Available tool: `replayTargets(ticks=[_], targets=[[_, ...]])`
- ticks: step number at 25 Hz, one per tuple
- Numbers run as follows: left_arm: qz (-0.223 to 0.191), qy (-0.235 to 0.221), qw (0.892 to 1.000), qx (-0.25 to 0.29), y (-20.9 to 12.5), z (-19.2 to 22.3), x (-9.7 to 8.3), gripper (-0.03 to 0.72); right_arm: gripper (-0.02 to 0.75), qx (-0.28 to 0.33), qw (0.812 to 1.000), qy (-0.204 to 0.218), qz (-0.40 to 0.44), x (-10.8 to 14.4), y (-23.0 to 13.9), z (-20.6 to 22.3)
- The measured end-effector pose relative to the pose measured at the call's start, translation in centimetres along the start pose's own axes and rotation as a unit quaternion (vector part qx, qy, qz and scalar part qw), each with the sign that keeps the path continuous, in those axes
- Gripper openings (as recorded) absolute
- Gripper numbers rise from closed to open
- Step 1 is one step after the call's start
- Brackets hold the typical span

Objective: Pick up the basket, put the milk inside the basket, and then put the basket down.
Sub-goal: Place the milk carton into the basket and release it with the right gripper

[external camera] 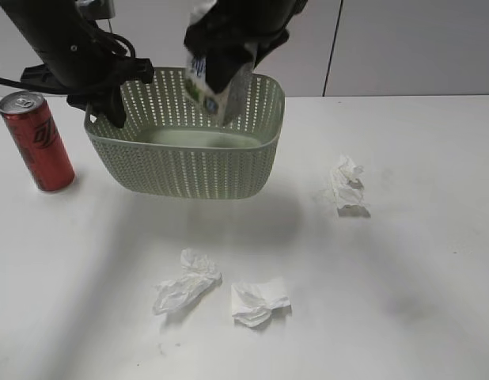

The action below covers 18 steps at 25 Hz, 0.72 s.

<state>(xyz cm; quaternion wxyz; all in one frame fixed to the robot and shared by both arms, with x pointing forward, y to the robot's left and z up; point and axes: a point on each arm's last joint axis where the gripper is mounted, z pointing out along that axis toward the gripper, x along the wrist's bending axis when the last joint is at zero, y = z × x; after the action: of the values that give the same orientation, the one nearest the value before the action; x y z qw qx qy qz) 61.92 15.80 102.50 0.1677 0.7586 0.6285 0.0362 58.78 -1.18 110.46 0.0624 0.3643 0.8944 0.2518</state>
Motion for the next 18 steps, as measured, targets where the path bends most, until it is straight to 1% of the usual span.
replayTargets(ticks=[2, 6, 9, 12, 14, 17, 18], targets=[[0.0, 0.0, 1.0, 0.0, 0.0, 0.0, 0.0, 0.0, 0.321, 0.028, 1.0, 0.005, -0.007, 0.5, -0.2, 2.9], [0.0, 0.001, 1.0, 0.0, 0.0, 0.0, 0.0, 0.0, 0.321, 0.075, 0.997, -0.006, -0.021, 0.7, -1.1, 7.3], [0.001, 0.001, 1.0, 0.0, 0.0, 0.0, 0.0, 0.0, 0.321, 0.093, 0.995, -0.008, -0.021, 0.4, -1.5, 9.3], [0.005, 0.008, 1.0, 0.002, 0.0, 0.1, 0.1, 0.0, 0.33, 0.092, 0.996, -0.008, -0.019, 0.5, -1.6, 10.0], [0.006, 0.01, 1.0, 0.003, 0.0, 0.1, 0.2, 0.0, 0.378, 0.088, 0.996, -0.008, -0.018, 0.5, -1.5, 10.0], [0.007, 0.011, 1.0, 0.005, -0.1, 0.1, 0.2, 0.0, 0.515, 0.082, 0.997, -0.004, -0.016, 0.6, -1.3, 9.9], [0.008, 0.011, 1.0, 0.005, -0.1, 0.1, 0.2, 0.0, 0.545, 0.082, 0.997, -0.003, -0.015, 0.6, -1.3, 9.9]])
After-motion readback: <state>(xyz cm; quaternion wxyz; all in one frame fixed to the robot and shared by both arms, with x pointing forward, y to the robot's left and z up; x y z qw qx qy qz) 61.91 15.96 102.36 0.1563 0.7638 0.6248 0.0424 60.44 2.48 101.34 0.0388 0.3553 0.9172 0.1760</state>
